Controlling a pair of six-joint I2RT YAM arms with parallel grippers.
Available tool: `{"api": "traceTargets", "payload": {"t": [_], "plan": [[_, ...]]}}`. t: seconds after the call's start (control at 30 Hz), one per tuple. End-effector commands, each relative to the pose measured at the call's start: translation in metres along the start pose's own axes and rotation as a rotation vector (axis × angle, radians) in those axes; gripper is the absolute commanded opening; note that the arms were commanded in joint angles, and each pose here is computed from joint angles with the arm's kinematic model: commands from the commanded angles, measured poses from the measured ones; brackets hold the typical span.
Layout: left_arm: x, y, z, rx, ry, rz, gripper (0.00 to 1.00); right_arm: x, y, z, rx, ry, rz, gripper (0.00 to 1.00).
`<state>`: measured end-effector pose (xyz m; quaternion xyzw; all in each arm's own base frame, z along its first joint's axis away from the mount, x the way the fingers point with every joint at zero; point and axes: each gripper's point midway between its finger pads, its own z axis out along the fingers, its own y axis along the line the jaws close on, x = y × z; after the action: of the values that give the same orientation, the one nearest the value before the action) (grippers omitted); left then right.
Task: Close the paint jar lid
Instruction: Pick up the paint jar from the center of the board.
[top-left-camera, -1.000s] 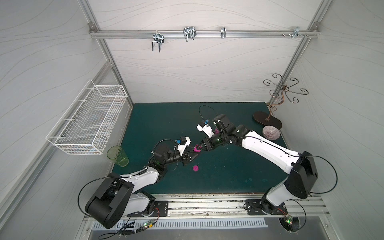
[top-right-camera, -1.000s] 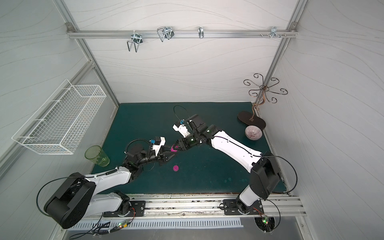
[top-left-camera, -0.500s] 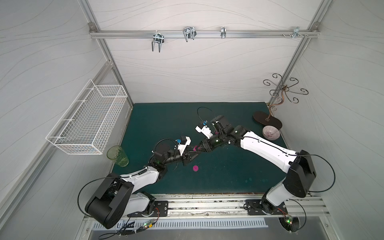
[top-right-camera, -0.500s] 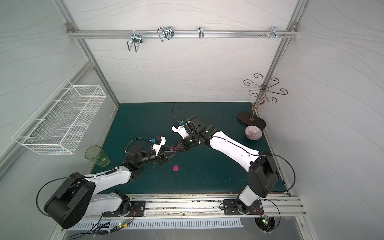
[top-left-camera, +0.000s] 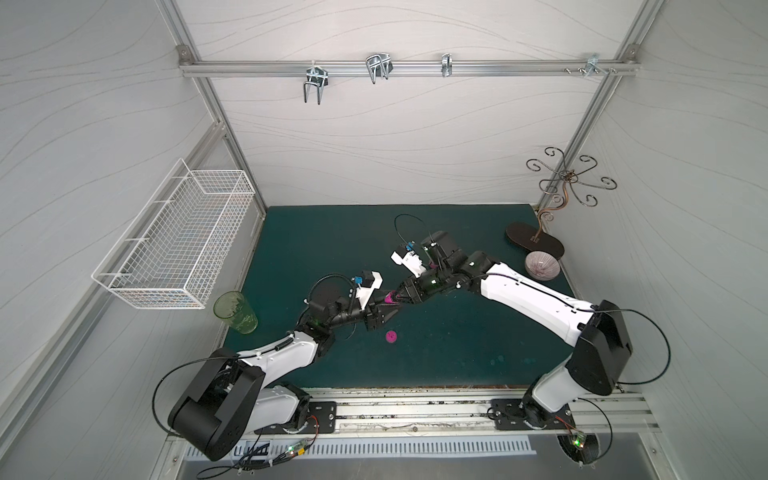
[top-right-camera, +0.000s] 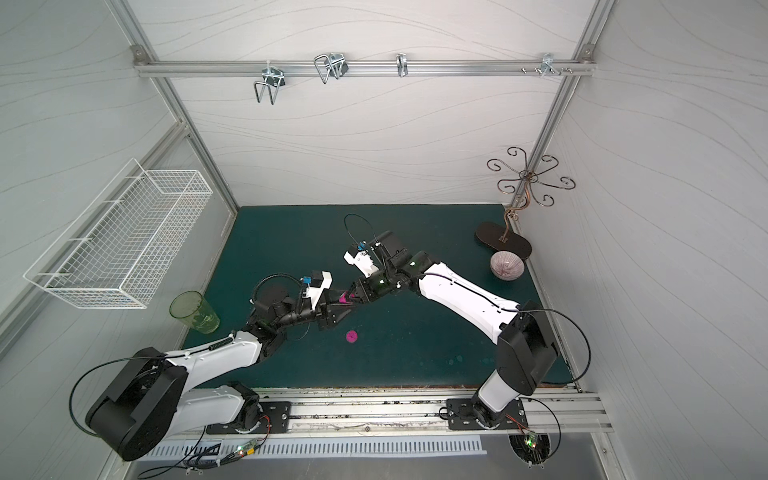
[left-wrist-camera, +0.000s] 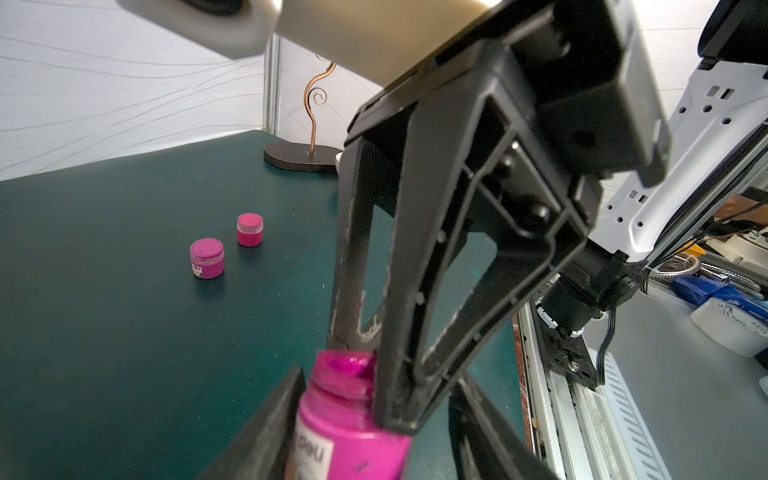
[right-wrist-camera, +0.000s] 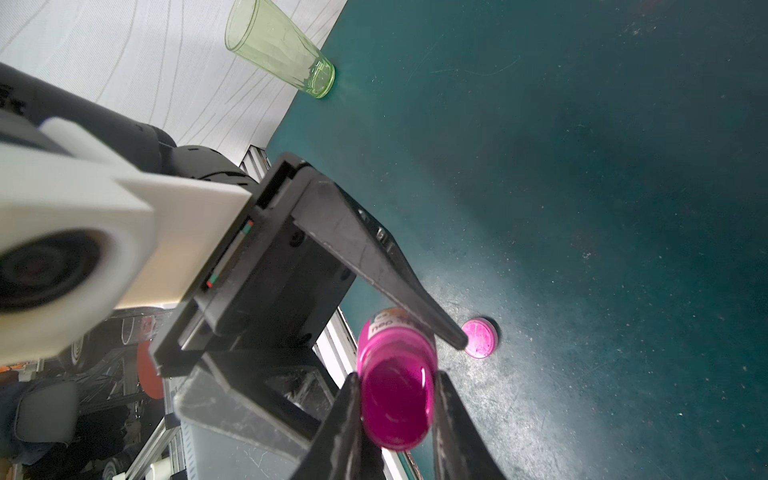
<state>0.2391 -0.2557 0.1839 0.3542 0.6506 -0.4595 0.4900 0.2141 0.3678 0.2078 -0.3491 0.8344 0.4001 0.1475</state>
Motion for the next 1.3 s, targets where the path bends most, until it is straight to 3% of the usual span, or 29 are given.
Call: {"api": "traceTargets", "payload": {"t": [0.0,0.33,0.53,1.27], "plan": [[-0.026,-0.006,0.003,0.026,-0.051,0.075,0.58,-0.009,0.009,-0.016,-0.003,-0.044,-0.022,0.28],[-0.024,-0.004,0.004,0.022,-0.040,0.069,0.58,-0.009,0.012,-0.021,-0.009,-0.037,-0.020,0.27],[-0.024,-0.004,0.005,0.024,-0.033,0.067,0.49,-0.007,0.011,-0.021,-0.010,-0.027,-0.020,0.27],[-0.018,-0.005,0.006,0.036,0.001,0.062,0.50,0.006,0.011,-0.016,-0.053,0.085,0.033,0.26]]}}
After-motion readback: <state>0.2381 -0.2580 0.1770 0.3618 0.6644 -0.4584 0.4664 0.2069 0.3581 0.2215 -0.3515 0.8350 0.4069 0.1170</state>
